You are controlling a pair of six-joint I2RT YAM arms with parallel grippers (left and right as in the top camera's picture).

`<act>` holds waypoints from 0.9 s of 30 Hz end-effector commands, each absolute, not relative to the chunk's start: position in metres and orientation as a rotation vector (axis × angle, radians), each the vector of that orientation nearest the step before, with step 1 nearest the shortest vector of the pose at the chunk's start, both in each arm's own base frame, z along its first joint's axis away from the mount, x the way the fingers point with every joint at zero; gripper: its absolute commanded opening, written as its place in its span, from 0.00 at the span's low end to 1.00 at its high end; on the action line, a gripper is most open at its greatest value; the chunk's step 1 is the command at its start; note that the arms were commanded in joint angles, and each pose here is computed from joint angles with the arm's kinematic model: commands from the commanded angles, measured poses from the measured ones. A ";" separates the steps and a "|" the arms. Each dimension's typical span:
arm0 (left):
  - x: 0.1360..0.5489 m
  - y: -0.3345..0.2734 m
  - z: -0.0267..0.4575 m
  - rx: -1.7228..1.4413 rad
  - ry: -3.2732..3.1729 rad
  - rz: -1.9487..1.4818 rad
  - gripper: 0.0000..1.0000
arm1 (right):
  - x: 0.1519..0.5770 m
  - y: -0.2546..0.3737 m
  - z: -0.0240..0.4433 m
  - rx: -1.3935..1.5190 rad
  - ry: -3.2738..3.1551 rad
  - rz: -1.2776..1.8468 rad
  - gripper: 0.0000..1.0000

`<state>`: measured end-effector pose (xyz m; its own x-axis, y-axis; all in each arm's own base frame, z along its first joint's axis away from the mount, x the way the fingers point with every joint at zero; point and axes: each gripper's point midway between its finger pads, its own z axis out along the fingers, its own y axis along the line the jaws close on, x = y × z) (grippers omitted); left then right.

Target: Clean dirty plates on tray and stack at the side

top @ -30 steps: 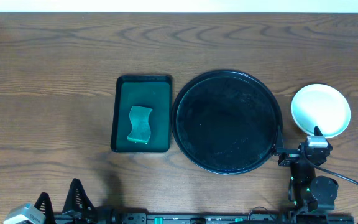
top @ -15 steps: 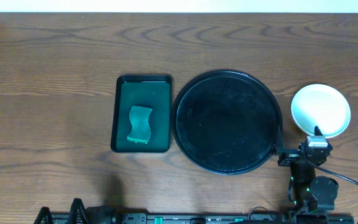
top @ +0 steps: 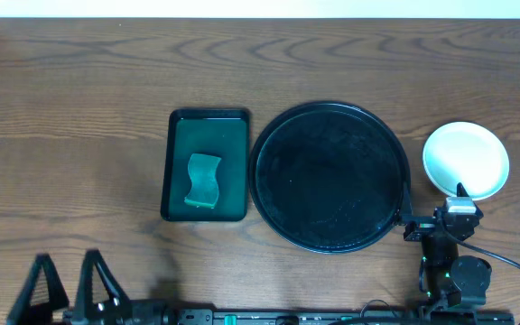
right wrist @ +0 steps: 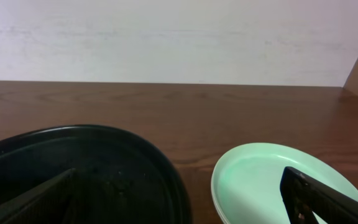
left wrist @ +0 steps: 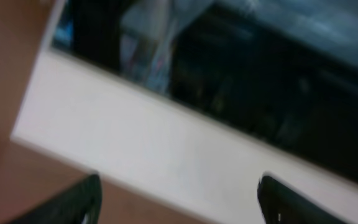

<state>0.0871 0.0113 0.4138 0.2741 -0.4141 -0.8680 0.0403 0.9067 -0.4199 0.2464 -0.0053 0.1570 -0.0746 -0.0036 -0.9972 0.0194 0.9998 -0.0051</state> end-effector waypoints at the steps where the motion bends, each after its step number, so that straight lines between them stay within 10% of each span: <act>1: 0.113 0.000 0.417 -0.271 1.198 -0.377 0.80 | 0.246 -0.004 0.157 0.008 1.645 -0.020 0.99; 27: 0.209 -0.011 0.321 -0.193 1.164 -0.425 0.80 | 0.246 -0.004 0.157 0.008 1.645 -0.020 0.99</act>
